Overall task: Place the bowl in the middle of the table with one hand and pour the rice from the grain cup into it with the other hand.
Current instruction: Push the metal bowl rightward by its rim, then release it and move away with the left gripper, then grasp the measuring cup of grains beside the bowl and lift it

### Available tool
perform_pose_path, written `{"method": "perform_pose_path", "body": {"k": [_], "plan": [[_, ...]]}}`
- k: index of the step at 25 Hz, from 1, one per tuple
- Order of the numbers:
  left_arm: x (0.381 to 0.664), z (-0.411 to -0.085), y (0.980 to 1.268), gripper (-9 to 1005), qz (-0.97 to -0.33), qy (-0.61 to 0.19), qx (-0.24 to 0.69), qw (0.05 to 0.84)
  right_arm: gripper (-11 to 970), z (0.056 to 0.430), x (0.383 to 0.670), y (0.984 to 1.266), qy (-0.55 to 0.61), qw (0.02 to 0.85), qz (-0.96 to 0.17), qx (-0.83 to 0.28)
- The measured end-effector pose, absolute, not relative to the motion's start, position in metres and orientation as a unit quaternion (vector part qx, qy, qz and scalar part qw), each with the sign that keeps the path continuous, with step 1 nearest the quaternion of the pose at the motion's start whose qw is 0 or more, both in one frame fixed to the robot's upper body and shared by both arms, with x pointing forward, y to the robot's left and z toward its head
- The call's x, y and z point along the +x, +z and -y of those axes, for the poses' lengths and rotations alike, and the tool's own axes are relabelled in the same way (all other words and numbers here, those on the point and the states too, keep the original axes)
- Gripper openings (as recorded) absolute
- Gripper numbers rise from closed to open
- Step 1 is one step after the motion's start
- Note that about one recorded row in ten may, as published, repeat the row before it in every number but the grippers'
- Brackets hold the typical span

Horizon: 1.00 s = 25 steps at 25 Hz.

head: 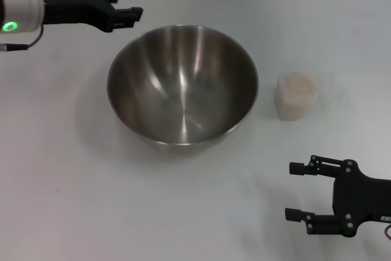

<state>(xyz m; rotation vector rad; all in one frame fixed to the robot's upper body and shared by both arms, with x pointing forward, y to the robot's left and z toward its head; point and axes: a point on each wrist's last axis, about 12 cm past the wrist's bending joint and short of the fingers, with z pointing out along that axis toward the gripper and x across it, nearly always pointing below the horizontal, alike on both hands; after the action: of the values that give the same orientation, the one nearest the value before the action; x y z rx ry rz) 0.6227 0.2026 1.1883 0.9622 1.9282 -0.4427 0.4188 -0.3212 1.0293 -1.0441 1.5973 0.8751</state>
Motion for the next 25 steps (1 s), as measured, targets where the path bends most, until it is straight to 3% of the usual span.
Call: {"method": "perform_pose_path", "body": {"k": [3, 8, 14, 25], "plan": [[0.596, -0.212, 1.194, 477, -0.766, -0.189, 0.389, 0.476, 775, 0.326, 0.418, 1.03, 0.351, 0.513, -0.666, -0.413], [0.553, -0.231, 1.178, 676, -0.774, -0.189, 0.379, 0.472, 774, 0.343, 0.414, 1.029, 0.301, 0.564, -0.687, -0.346], [0.527, -0.248, 1.155, 827, -0.789, -0.184, 0.371, 0.453, 774, 0.358, 0.413, 1.02, 0.203, 0.637, -0.702, -0.243], [0.509, -0.244, 1.152, 826, -0.781, -0.2, 0.416, 0.42, 775, 0.357, 0.428, 1.005, 0.141, 0.648, -0.73, -0.166]]}}
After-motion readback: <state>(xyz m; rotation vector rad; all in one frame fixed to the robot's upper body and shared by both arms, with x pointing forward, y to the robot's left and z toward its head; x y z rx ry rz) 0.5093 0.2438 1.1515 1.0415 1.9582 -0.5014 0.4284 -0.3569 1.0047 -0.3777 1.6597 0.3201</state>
